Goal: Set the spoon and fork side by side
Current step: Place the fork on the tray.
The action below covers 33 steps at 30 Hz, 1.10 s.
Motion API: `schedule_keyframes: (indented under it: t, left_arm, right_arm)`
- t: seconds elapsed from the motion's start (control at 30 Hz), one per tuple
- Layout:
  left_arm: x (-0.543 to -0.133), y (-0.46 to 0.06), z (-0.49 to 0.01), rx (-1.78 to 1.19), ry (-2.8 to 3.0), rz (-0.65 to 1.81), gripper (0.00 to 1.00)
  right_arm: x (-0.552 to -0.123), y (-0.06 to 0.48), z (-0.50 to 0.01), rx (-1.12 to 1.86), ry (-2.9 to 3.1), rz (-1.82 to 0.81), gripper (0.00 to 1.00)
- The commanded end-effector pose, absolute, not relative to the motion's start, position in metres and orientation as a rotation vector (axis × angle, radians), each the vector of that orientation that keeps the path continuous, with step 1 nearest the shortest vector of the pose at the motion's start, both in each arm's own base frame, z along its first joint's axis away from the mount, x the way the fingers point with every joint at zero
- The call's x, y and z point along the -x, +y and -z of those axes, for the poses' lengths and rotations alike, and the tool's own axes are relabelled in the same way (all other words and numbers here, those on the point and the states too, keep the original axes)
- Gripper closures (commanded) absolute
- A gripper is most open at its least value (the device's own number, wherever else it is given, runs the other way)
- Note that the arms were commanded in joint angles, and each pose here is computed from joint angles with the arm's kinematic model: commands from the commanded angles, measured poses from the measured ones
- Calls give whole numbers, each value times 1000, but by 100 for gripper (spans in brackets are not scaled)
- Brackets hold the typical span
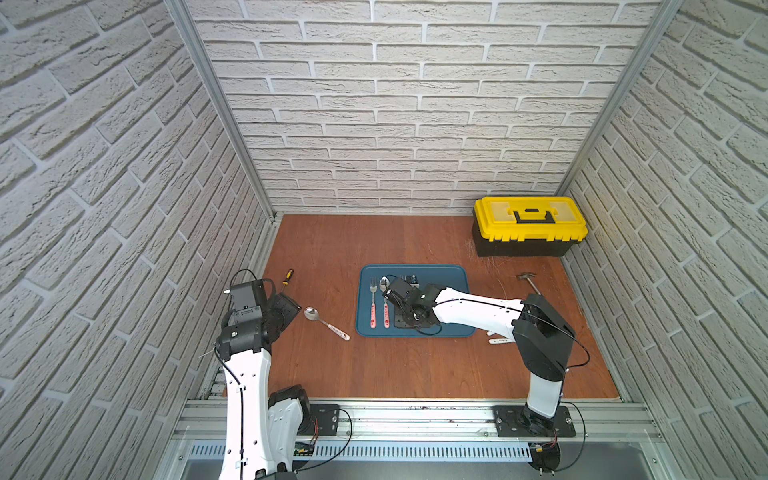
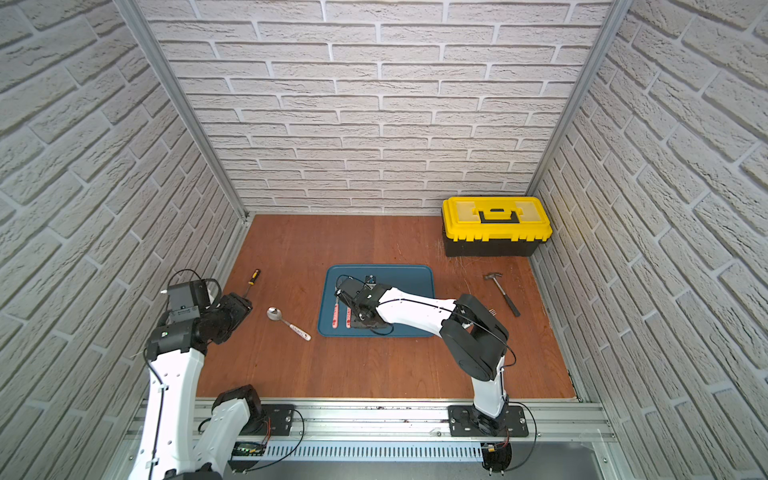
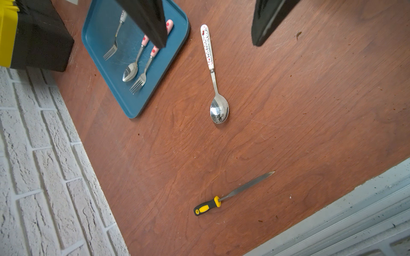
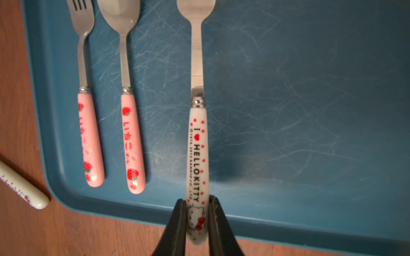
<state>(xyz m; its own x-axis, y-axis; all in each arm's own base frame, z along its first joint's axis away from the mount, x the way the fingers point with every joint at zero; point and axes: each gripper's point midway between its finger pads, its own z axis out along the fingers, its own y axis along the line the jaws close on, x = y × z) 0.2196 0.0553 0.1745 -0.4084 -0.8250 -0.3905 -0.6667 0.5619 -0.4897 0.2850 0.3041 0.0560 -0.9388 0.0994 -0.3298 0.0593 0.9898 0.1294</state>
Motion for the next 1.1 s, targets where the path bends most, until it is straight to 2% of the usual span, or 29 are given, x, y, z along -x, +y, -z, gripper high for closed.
schedule_keyframes:
  t: [0.0,1.07]
  left_arm:
    - [-222,53,-174,1172,2191,355,35]
    - [-223,54,-173,1165,2191,353,34]
  right_arm:
    - [-288,305,-56,-181,2763,-184,90]
    - [-285,300,-31,-155,2804,-131,89]
